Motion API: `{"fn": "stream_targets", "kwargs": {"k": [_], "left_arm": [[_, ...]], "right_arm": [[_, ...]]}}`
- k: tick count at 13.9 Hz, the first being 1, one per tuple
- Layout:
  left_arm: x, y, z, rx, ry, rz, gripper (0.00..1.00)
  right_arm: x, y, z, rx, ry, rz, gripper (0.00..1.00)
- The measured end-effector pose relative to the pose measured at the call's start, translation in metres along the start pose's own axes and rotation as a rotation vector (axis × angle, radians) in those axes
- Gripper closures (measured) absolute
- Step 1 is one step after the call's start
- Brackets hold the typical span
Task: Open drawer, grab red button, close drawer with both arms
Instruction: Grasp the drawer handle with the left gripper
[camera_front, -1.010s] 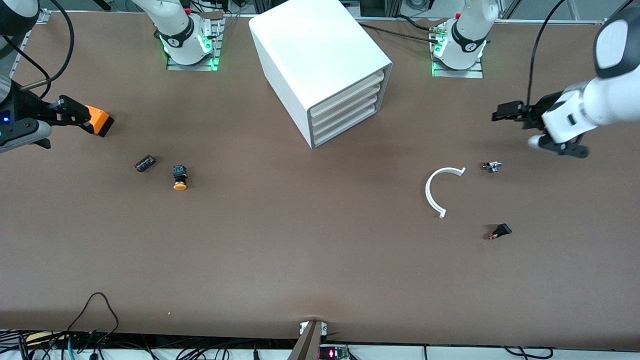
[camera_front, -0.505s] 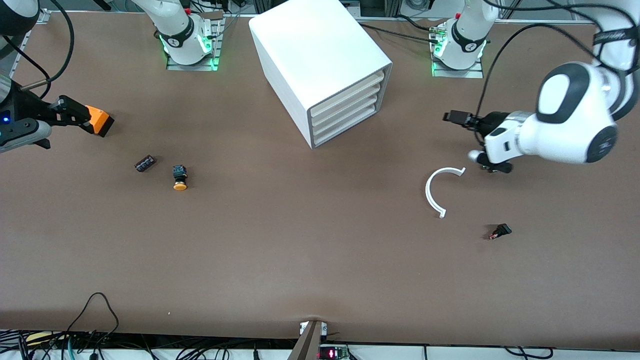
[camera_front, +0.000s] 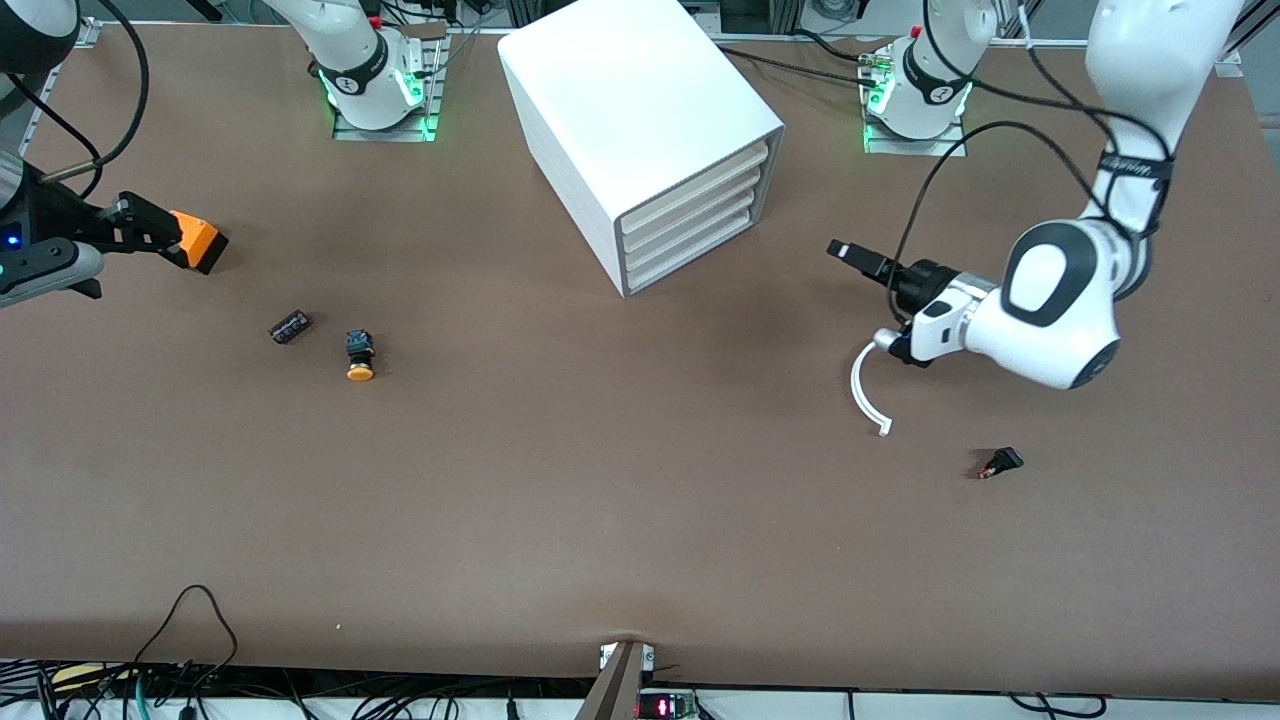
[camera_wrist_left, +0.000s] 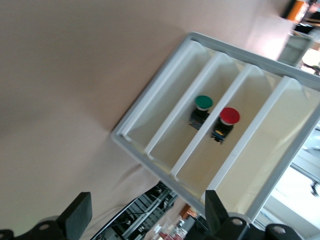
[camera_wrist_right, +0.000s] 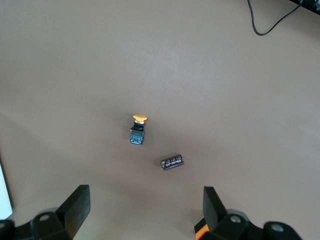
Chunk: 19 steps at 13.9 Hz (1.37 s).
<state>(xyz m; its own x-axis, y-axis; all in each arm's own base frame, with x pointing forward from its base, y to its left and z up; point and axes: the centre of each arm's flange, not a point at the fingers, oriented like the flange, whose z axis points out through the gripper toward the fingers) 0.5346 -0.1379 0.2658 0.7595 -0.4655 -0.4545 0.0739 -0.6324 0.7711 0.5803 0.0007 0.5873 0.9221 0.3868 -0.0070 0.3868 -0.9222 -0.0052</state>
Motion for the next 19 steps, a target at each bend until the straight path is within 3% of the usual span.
{"fn": "stream_targets", "kwargs": {"k": [6, 7, 8, 10, 12, 19], "left_arm": [[0.042, -0.029, 0.080, -0.234, -0.050, 0.173, 0.09], [0.044, -0.024, 0.091, -0.267, -0.052, 0.195, 0.13], [0.046, -0.018, 0.102, -0.297, -0.056, 0.216, 0.26], [0.051, -0.008, 0.127, -0.354, -0.067, 0.261, 0.30], [0.055, -0.005, 0.153, -0.391, -0.081, 0.301, 0.47], [0.061, -0.001, 0.200, -0.447, -0.121, 0.306, 0.49]], "right_arm": [[0.000, 0.000, 0.000, 0.000, 0.000, 0.001, 0.00], [0.000, 0.000, 0.000, 0.000, 0.000, 0.001, 0.00], [0.000, 0.001, 0.000, 0.000, -0.001, 0.002, 0.00], [0.000, 0.001, 0.000, 0.000, -0.001, 0.002, 0.00], [0.000, 0.002, 0.001, 0.000, -0.001, 0.003, 0.00], [0.000, 0.002, 0.001, 0.000, -0.001, 0.004, 0.00]]}}
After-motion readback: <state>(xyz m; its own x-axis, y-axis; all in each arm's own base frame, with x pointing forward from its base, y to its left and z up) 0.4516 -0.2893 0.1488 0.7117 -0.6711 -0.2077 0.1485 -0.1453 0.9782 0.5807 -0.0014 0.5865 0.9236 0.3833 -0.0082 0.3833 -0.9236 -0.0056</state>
